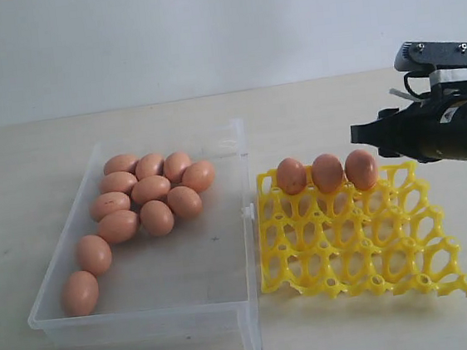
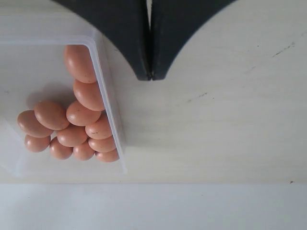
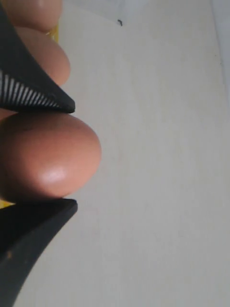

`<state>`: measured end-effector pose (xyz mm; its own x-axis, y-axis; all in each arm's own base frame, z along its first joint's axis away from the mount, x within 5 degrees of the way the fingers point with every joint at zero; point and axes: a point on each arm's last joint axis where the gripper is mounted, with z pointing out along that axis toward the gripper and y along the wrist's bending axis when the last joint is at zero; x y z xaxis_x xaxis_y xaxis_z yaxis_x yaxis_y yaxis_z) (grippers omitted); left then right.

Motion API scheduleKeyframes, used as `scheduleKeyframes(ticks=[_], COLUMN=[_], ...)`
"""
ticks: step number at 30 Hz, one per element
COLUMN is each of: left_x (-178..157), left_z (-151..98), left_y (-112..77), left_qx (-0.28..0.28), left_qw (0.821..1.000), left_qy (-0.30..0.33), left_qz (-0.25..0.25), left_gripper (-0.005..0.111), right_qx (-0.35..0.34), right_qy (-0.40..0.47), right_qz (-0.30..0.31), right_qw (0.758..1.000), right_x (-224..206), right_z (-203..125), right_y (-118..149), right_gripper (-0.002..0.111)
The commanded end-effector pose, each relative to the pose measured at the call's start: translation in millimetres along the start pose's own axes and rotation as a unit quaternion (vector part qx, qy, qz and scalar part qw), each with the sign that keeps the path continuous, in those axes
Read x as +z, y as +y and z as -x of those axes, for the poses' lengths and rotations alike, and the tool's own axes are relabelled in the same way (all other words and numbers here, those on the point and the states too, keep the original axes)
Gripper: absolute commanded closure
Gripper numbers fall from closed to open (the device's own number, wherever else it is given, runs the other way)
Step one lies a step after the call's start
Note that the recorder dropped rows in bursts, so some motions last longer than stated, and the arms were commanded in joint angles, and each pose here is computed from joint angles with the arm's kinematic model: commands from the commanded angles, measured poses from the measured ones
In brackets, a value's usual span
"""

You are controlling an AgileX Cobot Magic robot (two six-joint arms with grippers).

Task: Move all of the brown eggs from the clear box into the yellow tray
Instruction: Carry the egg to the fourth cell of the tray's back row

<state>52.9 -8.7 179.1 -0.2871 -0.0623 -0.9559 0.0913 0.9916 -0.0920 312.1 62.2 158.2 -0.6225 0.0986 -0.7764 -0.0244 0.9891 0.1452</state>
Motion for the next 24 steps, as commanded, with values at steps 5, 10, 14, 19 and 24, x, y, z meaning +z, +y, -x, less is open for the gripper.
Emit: scheduleKeyframes(ticks=[5, 10, 14, 19, 24], left_x=[-0.8, -0.8, -0.8, -0.8, -0.8], left_z=[1.8, 1.8, 1.8, 1.8, 1.8], left_y=[-0.2, -0.2, -0.2, -0.2, -0.2], left_qx=[0.000, 0.000, 0.000, 0.000, 0.000], left_qw=[1.000, 1.000, 1.000, 1.000, 1.000], left_qy=[-0.007, -0.007, -0.007, -0.007, -0.007], left_qz=[0.000, 0.000, 0.000, 0.000, 0.000], left_gripper=[0.107, 0.107, 0.107, 0.107, 0.107], right_qx=[0.000, 0.000, 0.005, 0.021, 0.014], right_qy=[0.023, 0.029, 0.030, 0.034, 0.036], right_qz=[-0.009, -0.010, -0.015, -0.024, -0.022], right_qw=[1.000, 1.000, 0.999, 0.999, 0.999], right_x=[11.4, 12.7, 12.8, 12.9, 12.9], right_z=[-11.9, -14.1, -13.6, -13.0, -13.3], right_y=[-5.5, -5.9, -10.1, -18.2, -17.8], right_gripper=[0.097, 0.097, 0.097, 0.097, 0.097])
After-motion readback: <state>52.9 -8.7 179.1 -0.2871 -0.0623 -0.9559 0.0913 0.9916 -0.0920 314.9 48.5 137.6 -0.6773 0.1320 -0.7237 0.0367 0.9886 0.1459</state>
